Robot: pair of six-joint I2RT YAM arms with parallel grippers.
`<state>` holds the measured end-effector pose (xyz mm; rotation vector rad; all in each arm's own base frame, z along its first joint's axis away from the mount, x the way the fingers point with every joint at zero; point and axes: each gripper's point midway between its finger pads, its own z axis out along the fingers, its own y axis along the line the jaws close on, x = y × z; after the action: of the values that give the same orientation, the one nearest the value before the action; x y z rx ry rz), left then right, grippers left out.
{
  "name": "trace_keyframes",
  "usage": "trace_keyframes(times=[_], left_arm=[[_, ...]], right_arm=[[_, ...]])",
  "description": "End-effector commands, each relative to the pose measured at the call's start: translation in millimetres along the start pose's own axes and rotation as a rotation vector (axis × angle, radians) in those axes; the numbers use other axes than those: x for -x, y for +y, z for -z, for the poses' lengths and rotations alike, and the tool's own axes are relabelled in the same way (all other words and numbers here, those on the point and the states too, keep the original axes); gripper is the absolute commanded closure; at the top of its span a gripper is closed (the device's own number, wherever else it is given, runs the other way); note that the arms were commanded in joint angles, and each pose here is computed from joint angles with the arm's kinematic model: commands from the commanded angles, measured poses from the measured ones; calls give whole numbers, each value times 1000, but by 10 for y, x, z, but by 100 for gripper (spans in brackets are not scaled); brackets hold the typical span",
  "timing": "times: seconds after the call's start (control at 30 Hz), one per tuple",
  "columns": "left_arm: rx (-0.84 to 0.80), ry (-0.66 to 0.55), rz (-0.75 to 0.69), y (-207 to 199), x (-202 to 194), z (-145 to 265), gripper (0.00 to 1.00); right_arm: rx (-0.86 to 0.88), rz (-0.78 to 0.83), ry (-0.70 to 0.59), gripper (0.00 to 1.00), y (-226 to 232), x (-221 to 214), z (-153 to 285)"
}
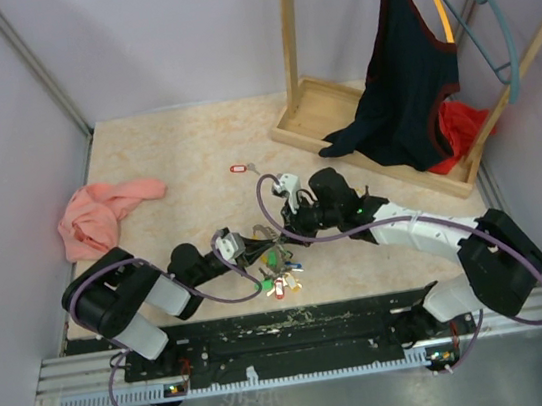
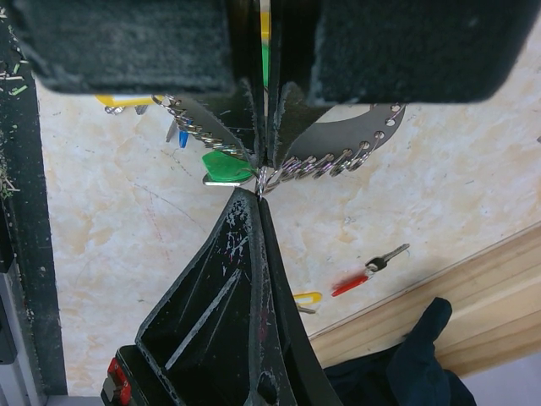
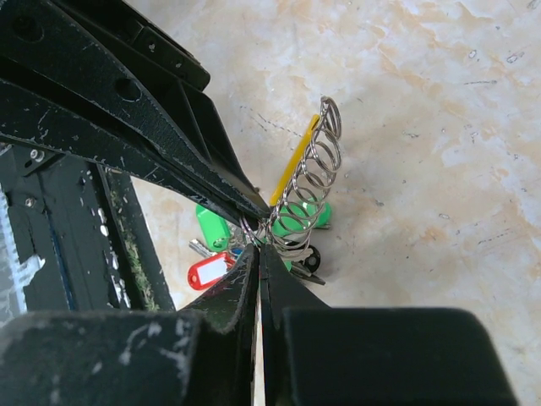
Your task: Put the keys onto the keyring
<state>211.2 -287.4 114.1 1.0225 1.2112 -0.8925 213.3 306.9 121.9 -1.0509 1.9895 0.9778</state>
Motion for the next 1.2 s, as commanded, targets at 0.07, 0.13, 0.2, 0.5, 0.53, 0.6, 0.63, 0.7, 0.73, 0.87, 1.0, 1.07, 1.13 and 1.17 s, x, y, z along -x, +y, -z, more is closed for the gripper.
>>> trace_keyframes(times=[0.07, 0.13, 0.2, 0.5, 0.53, 0.6, 0.63, 0.7, 0.73, 0.87, 1.0, 1.07, 1.13, 1.17], left_arm=[[11, -252, -183, 38, 715, -13, 100], [15, -258, -194, 40, 740, -2, 100], [23, -264, -206, 48, 767, 11, 100], [17, -268, -229, 20, 780, 4, 100], [12, -269, -230, 12, 781, -3, 100], [5, -265, -226, 2, 763, -13, 100], [4, -260, -223, -2, 745, -13, 100], [3, -248, -217, -10, 698, -6, 100], [3, -239, -213, -16, 665, 1, 100], [-9, -209, -196, -46, 552, 13, 86], [-19, -200, -185, -76, 515, 25, 77], [-22, -202, -192, -82, 523, 29, 75], [-22, -204, -195, -85, 531, 35, 74], [-20, -204, -195, -82, 532, 35, 73]], right_arm=[[40, -19, -49, 100, 29, 137, -27], [11, -50, -32, 100, -41, 89, -26], [-14, -73, 0, 100, -99, 23, -26], [-55, -100, 62, 100, -192, -65, -64], [-54, -98, 59, 100, -193, -51, -71], [-49, -80, 42, 100, -178, 27, -60], [-48, -66, 29, 100, -172, 71, -47], [-49, -30, -2, 100, -148, 178, 10], [-47, -13, -13, 100, -130, 226, 39], [-28, 61, -29, 100, -14, 351, 107], [-1, 107, -19, 100, 114, 378, 91], [-7, 122, -7, 100, 127, 365, 76], [-14, 136, 3, 100, 132, 354, 66], [-16, 141, 7, 100, 137, 352, 63]])
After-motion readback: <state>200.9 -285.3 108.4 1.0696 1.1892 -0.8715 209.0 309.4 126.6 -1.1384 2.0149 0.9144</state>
